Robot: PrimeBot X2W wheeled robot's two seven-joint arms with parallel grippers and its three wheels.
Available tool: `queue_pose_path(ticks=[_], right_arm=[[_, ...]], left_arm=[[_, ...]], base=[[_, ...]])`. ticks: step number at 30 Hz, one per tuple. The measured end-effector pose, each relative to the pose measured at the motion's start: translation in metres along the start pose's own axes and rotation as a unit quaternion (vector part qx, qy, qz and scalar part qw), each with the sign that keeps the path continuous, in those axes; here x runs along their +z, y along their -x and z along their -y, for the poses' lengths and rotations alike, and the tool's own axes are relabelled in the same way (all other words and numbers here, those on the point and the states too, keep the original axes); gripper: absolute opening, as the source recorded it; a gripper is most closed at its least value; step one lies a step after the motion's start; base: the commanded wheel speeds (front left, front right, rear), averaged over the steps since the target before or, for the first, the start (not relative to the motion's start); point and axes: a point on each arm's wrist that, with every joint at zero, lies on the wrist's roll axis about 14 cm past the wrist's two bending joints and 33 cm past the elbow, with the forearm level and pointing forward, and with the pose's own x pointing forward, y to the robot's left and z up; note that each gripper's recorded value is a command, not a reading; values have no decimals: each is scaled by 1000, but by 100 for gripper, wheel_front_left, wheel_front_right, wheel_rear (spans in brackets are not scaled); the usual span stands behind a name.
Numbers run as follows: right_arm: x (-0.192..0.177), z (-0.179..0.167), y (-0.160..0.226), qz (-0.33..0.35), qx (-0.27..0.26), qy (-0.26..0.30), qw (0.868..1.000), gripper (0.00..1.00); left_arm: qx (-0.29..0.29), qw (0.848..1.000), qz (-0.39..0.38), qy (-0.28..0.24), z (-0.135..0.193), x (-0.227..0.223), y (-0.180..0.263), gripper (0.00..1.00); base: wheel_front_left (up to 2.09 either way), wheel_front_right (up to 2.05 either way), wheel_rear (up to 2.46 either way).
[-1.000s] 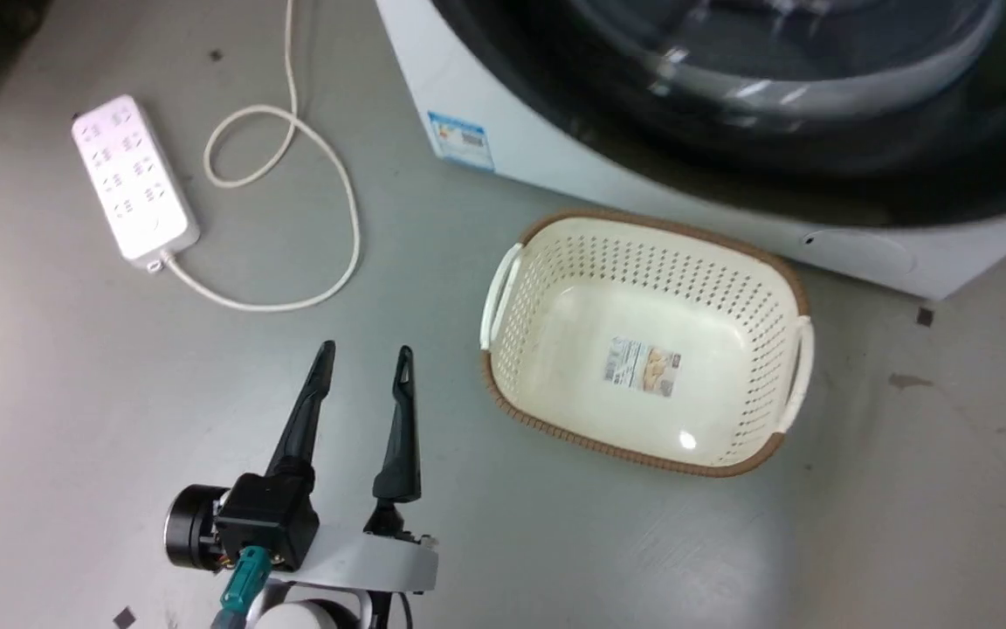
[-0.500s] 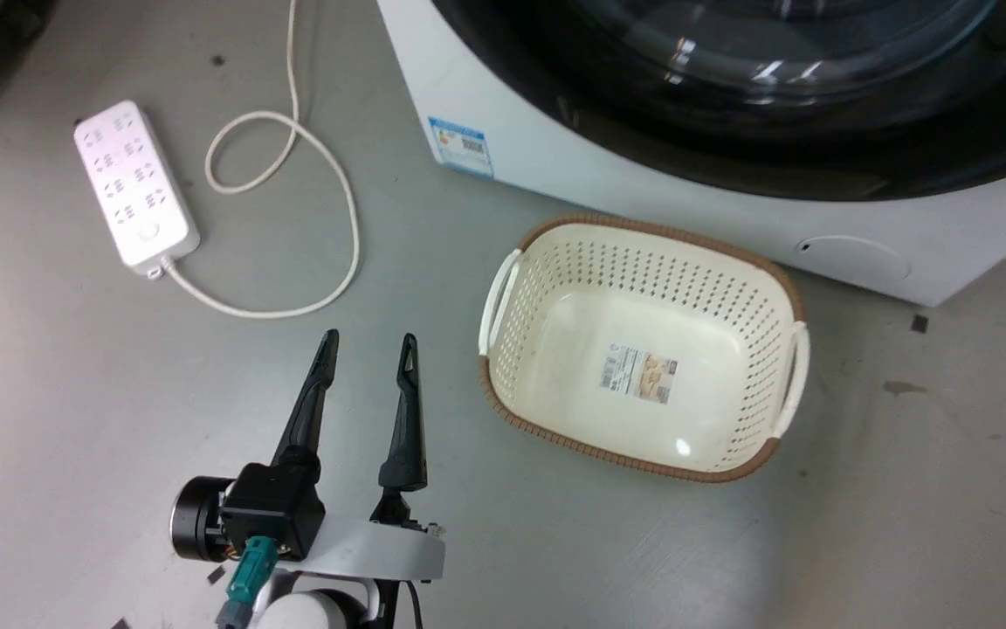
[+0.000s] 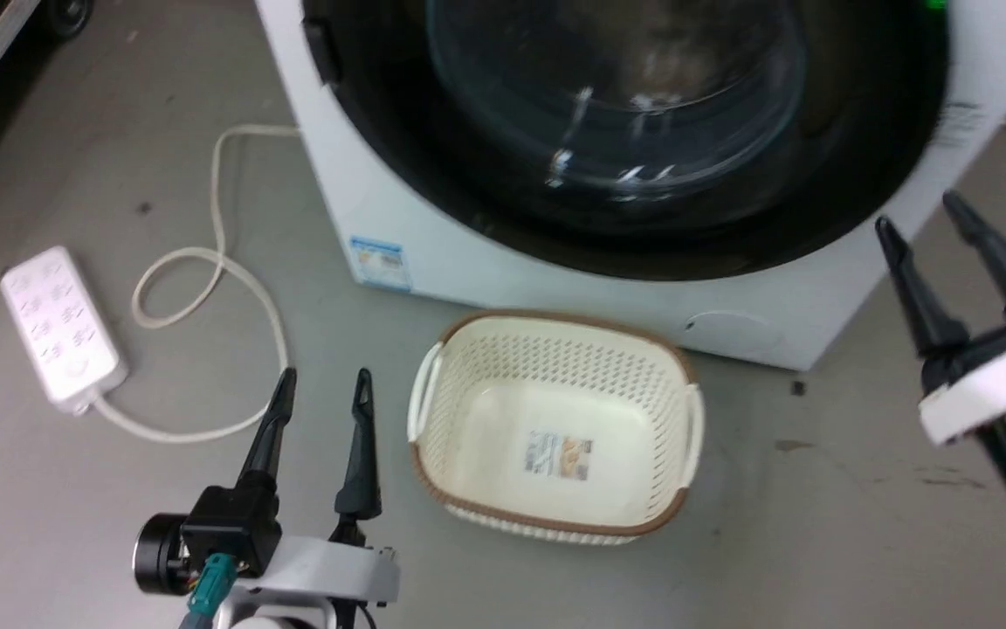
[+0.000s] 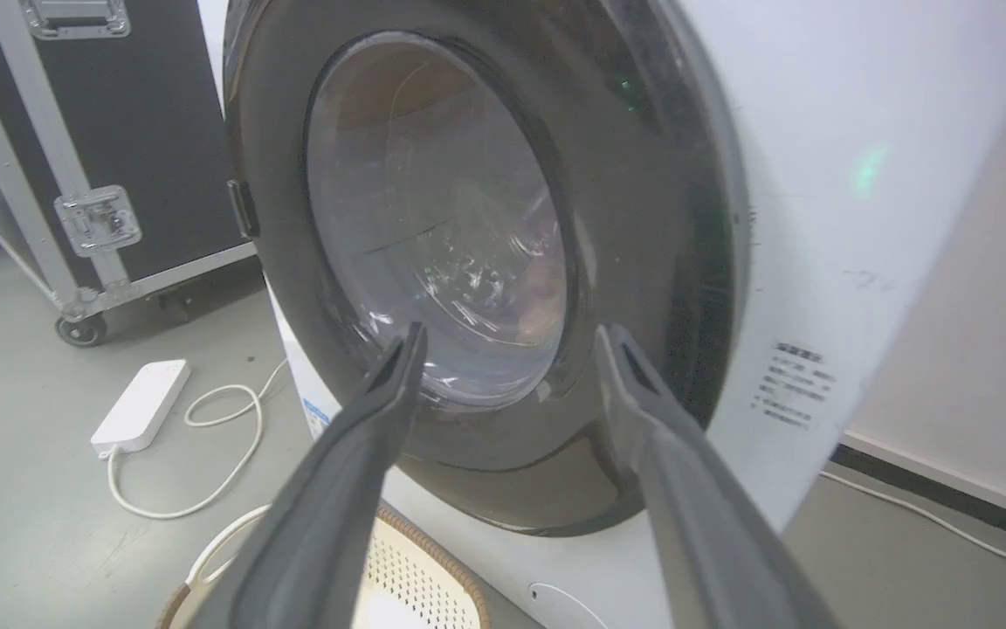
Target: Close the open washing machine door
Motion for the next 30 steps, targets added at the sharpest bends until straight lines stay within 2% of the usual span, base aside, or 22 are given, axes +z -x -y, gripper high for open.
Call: queue_pose_path(ticks=[4, 8, 9, 10, 12, 16, 23, 24, 30], right_arm=[[10, 3, 34, 20, -32, 8, 999, 100], [13, 8, 84, 33, -94, 7, 995, 100], [11, 9, 108, 31, -124, 10, 992, 100], [11, 9, 108, 31, -124, 10, 992, 100], [5, 10, 130, 26, -154, 6, 988, 100], [-14, 0, 166, -9, -181, 11, 983, 100], [-23, -7, 176, -22, -185, 7, 982, 100], [-23, -7, 176, -23, -185, 7, 983, 0], [-23, -8, 176, -25, -184, 7, 983, 0]], left_arm=[[-18, 1000, 0, 8, 9, 0, 3, 100], [-35, 999, -1, 17, 19, 0, 5, 100], [-44, 999, -3, 21, 25, 0, 7, 100], [-44, 999, -3, 21, 25, 0, 7, 100], [-58, 998, -6, 24, 33, -2, 8, 100], [-85, 996, -11, 19, 46, -5, 12, 100], [-96, 995, -16, 12, 50, -8, 14, 100], [-96, 995, -17, 12, 50, -8, 14, 0], [-95, 995, -18, 12, 50, -8, 14, 0]], base=[[0, 0, 0], [0, 0, 0], [0, 0, 0], [0, 0, 0], [0, 0, 0], [0, 0, 0], [0, 0, 0], [0, 0, 0], [0, 0, 0]])
